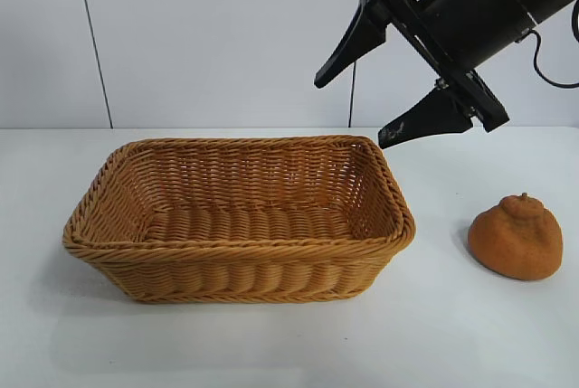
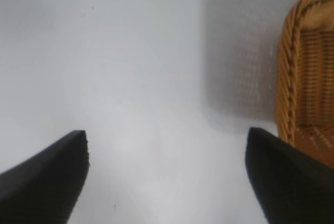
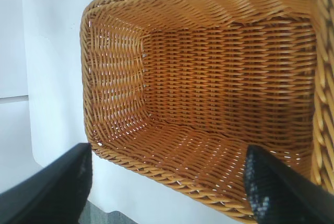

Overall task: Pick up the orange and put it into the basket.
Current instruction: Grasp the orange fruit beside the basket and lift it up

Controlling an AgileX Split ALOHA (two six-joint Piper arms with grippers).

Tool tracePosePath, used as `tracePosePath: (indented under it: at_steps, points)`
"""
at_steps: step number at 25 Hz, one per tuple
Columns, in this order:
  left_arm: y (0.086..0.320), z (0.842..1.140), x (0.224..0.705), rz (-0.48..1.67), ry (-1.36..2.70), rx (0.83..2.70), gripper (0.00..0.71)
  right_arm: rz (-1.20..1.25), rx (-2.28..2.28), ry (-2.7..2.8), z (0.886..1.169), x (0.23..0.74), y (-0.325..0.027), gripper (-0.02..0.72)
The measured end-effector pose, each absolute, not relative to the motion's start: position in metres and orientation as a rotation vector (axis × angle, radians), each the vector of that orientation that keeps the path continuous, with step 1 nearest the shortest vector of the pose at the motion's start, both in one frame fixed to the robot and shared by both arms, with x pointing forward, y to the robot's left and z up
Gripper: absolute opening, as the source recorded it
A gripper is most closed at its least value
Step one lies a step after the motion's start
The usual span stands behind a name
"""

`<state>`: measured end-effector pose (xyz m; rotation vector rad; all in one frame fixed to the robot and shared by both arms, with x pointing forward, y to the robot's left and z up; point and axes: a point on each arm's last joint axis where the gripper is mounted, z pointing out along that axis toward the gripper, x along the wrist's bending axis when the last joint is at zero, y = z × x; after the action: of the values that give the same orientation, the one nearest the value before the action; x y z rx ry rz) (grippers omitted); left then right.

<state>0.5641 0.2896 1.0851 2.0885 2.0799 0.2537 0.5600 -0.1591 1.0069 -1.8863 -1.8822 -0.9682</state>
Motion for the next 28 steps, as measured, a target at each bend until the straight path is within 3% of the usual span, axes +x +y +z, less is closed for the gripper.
tracePosePath:
  at_steps: [13, 28]
  points:
    - [0.296, 1.063, 0.385, 0.275, 2.05, 2.098, 0.585, -0.966, -1.885, -1.882, 1.007, 0.56, -0.159, 0.547]
    - [0.298, 1.047, 0.281, 0.679, 1.737, 1.774, 0.584, -0.959, -1.878, -1.883, 1.007, 0.559, -0.159, 0.547]
